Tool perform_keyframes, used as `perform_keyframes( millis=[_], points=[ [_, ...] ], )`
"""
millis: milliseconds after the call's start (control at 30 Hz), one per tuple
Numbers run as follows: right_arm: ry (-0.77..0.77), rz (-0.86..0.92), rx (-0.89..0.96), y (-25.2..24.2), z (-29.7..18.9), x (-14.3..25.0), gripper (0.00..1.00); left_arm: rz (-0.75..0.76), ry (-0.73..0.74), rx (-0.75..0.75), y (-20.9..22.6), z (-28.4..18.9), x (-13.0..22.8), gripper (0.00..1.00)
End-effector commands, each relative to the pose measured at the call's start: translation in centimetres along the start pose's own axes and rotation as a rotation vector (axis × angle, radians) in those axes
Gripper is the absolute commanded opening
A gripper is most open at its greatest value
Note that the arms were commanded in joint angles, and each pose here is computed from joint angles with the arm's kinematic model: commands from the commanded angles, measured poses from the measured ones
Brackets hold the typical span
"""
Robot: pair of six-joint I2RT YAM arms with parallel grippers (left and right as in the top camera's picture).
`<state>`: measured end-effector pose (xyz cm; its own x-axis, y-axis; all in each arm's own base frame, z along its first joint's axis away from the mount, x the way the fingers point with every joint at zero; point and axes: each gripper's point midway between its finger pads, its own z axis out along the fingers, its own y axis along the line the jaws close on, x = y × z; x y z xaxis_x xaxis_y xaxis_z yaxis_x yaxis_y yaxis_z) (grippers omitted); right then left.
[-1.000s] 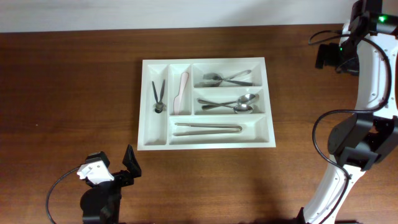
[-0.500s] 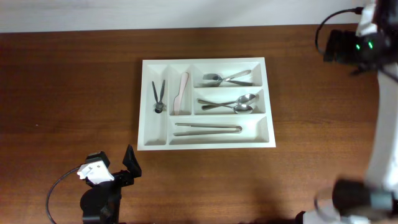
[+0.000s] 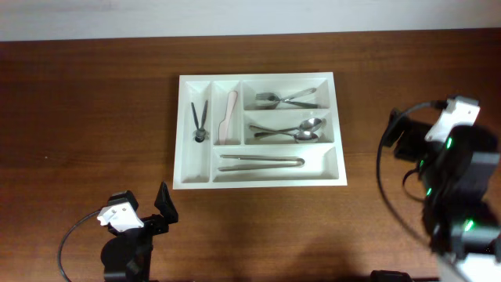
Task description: Pack container
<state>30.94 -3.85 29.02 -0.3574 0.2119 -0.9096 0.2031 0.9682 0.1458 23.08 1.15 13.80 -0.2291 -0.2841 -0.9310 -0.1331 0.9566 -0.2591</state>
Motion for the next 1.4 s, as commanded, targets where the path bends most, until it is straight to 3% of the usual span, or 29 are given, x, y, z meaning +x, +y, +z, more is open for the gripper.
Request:
perform_keyframes(
  millis=[0, 233, 800, 1367],
  points=[
    [-0.028, -0.041, -0.07, 1.1, -0.1, 4.5, 0.99, 0.014, 0.001, 0.007, -0.1, 0.0, 0.1, 0.99],
    [-0.094, -0.062, -0.187, 2.0, -0.7, 12.4, 0.99, 0.014, 0.001, 0.007, -0.1, 0.0, 0.1, 0.99],
    [0.016, -0.123, -0.185, 0.5, -1.3, 20.0, 0.99, 0.014, 0.001, 0.008, -0.1, 0.0, 0.1, 0.99],
    [0.006, -0.19, -0.241, 1.4, -1.5, 20.2, 0.99, 0.014, 0.001, 0.007, -0.1, 0.0, 0.1, 0.99]
  ],
)
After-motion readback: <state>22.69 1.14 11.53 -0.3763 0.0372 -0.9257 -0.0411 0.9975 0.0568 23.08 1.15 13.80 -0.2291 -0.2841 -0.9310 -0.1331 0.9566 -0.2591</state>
